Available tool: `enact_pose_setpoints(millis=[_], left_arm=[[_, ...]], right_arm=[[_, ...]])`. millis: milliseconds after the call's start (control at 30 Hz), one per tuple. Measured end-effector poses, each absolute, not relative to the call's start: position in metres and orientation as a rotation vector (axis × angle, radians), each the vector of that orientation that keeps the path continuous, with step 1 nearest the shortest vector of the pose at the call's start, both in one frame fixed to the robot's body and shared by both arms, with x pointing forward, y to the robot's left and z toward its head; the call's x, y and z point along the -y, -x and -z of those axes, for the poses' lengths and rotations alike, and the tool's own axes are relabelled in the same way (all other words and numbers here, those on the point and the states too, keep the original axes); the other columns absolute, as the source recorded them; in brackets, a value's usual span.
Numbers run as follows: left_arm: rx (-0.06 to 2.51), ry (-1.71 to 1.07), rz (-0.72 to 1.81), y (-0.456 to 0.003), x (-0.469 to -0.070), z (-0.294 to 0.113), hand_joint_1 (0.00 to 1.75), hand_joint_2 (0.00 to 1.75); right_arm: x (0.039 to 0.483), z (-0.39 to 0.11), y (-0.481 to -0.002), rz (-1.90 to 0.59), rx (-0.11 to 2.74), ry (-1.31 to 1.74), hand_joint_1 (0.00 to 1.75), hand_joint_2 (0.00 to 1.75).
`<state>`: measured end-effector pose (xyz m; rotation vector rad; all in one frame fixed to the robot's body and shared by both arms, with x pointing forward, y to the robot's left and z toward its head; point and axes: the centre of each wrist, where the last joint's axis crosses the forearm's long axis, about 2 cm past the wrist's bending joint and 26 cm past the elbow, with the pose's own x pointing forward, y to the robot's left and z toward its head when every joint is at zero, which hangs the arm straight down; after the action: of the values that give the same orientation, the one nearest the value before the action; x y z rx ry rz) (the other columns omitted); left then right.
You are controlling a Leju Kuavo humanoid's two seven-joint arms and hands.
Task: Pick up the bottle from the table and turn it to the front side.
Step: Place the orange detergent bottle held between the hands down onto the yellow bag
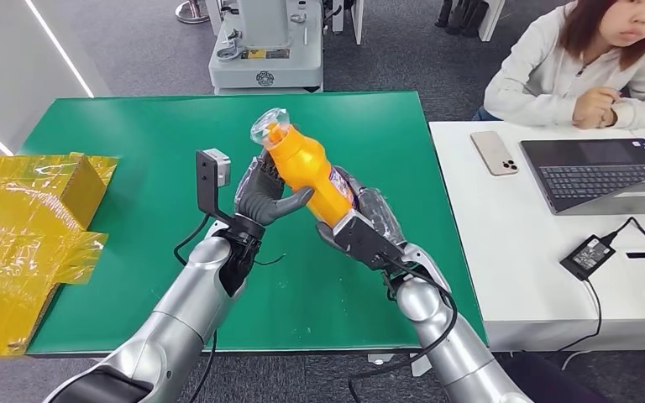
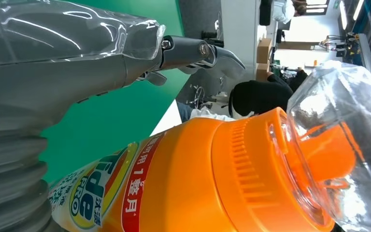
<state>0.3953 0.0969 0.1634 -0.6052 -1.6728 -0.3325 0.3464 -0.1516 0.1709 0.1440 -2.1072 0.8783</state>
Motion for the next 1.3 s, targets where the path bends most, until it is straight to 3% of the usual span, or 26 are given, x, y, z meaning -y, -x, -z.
enact_pose_setpoints(millis=[133, 167, 333, 467, 533, 633, 700, 767, 967, 1233, 1267, 1300], left_arm=[[1.671, 0.603, 0.333, -0.3956, -0.0974, -0.1635, 1.49, 1.75], [1.671, 0.602, 0.333, -0.3957, -0.0978, -0.1634, 1.54, 1.75], [1.670, 0.597, 0.333, -0.3953, -0.0998, -0.1615, 1.41, 1.75], [1.667, 0.591, 0.337, -0.3947, -0.1010, -0.1605, 0.71, 1.75], [1.662, 0.587, 0.343, -0.3948, -0.1012, -0.1608, 0.65, 1.75], [1.658, 0.586, 0.348, -0.3950, -0.1010, -0.1618, 0.38, 1.75], [1.658, 0.588, 0.349, -0.3951, -0.1011, -0.1620, 0.82, 1.75], [1.658, 0.595, 0.352, -0.3952, -0.1014, -0.1623, 1.38, 1.75], [1.643, 0.620, 0.364, -0.3962, -0.1024, -0.1641, 1.71, 1.75], [1.633, 0.649, 0.363, -0.3967, -0.1044, -0.1638, 1.75, 1.75], [1.631, 0.652, 0.364, -0.3966, -0.1046, -0.1635, 1.75, 1.75], [1.631, 0.655, 0.366, -0.3965, -0.1047, -0.1633, 1.75, 1.75]], right_arm=[[0.1507, -0.1722, -0.3479, -0.880, 2.108, -0.149, 1.75, 1.75], [0.1504, -0.1725, -0.3482, -0.880, 2.109, -0.150, 1.75, 1.75], [0.1492, -0.1725, -0.3484, -0.886, 2.106, -0.154, 1.75, 1.75], [0.1478, -0.1716, -0.3479, -0.892, 2.099, -0.153, 1.75, 1.75], [0.1476, -0.1714, -0.3479, -0.891, 2.097, -0.151, 1.75, 1.75], [0.1475, -0.1714, -0.3479, -0.888, 2.096, -0.146, 1.75, 1.75], [0.1474, -0.1714, -0.3478, -0.887, 2.095, -0.144, 1.75, 1.75], [0.1473, -0.1714, -0.3478, -0.887, 2.095, -0.142, 1.75, 1.75], [0.1467, -0.1713, -0.3474, -0.885, 2.098, -0.139, 1.75, 1.75], [0.1447, -0.1684, -0.3416, -0.880, 2.099, -0.145, 1.75, 1.75], [0.1446, -0.1677, -0.3404, -0.878, 2.100, -0.145, 1.69, 1.75], [0.1446, -0.1672, -0.3395, -0.876, 2.100, -0.144, 1.30, 1.75]])
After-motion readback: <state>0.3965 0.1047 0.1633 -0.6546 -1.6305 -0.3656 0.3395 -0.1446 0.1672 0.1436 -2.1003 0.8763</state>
